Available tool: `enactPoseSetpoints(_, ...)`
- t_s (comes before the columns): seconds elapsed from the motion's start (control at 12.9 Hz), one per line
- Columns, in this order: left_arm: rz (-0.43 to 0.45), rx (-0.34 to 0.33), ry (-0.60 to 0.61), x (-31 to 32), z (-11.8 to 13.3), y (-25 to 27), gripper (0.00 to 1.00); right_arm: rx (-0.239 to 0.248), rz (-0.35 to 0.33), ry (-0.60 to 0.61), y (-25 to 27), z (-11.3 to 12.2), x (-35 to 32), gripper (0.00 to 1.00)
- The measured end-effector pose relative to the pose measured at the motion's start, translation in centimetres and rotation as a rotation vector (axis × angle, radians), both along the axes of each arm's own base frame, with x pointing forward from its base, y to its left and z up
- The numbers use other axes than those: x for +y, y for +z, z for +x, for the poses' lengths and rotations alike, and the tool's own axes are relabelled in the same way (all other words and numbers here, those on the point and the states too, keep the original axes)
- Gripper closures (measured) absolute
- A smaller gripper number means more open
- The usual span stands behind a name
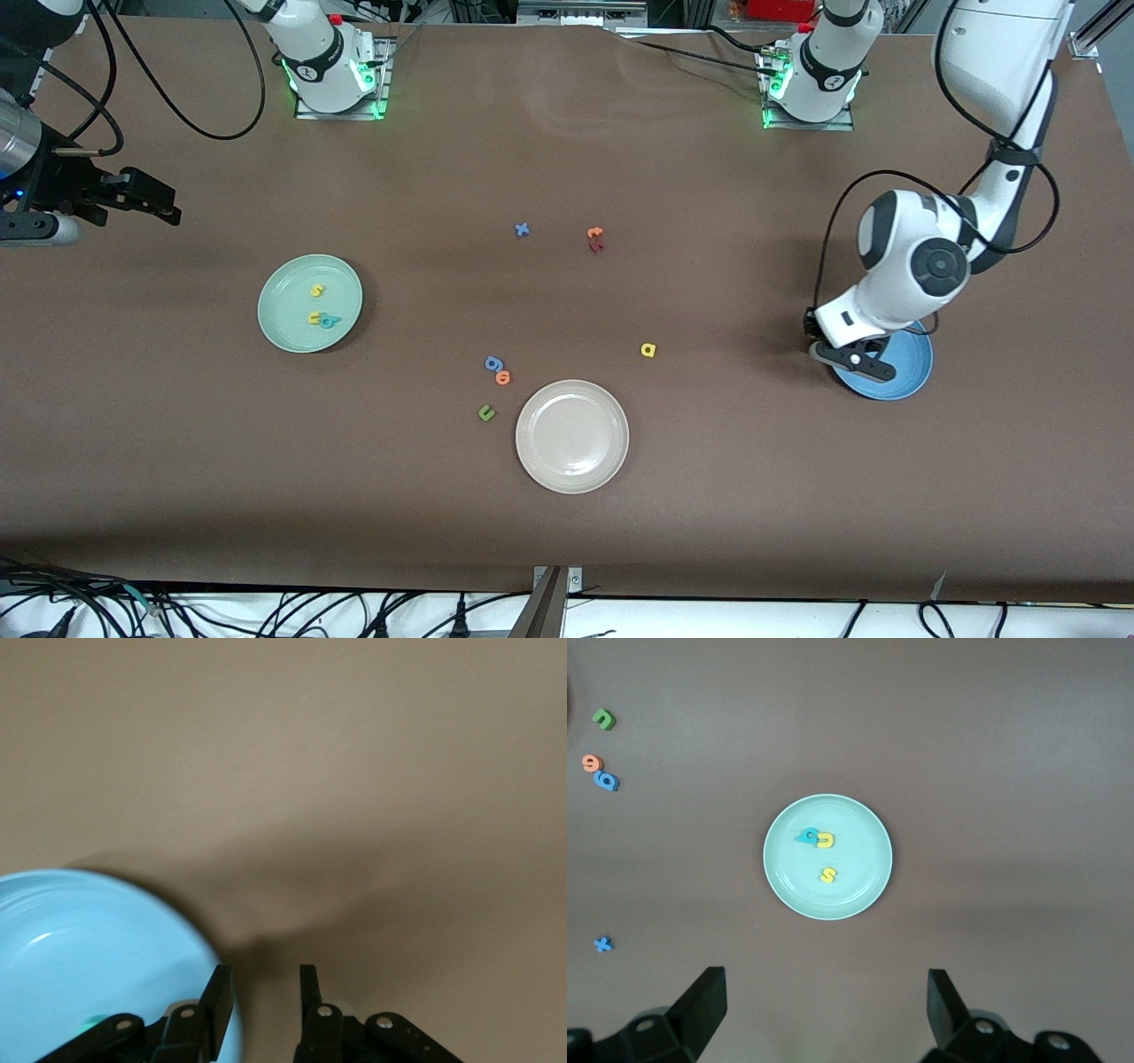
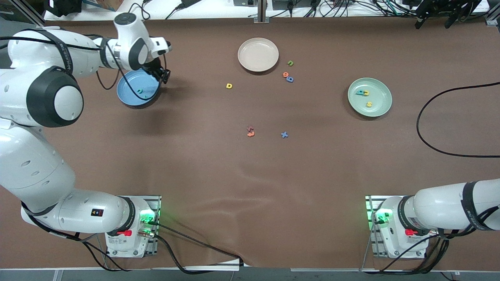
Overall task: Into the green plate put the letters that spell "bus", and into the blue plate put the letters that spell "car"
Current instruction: 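Lower the cyan L into the blue plate and open the left gripper, then move the left gripper to the yellow letter and grasp it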
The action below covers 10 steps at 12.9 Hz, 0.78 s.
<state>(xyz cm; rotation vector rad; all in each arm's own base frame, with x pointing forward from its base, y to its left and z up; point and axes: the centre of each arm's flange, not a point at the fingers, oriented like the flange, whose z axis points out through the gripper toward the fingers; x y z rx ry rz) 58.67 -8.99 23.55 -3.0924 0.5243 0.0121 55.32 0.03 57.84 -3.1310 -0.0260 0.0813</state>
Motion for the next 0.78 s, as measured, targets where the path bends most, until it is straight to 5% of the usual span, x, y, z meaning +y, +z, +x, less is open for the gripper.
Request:
enactPoseSetpoints(0.08, -0.003, -0.006, 0.011, -2.0, -0.2, 0.3, 0.52, -0.006, 0.0, 0.002, 0.2, 0.2, 0.1, 0.0)
enactPoseSetpoints(0.39, -0.016, -0.034, 0.059, -10.8, -1.3, 1.5, 0.47, -0.006, -0.032, 0.012, 0.1, 0.7, 0.1, 0.0)
enactPoseSetpoints(0.54, -0.024, -0.045, 0.053, -14.9, -2.0, 1.7, 0.34, -0.006, -0.052, 0.016, 0.1, 0.8, 0.0, 0.0)
enactPoseSetpoints(0.78, -0.035, -0.058, 0.019, -19.4, -2.0, 1.2, 0.31, -0.003, -0.043, 0.014, -0.1, 0.8, 0.1, 0.0)
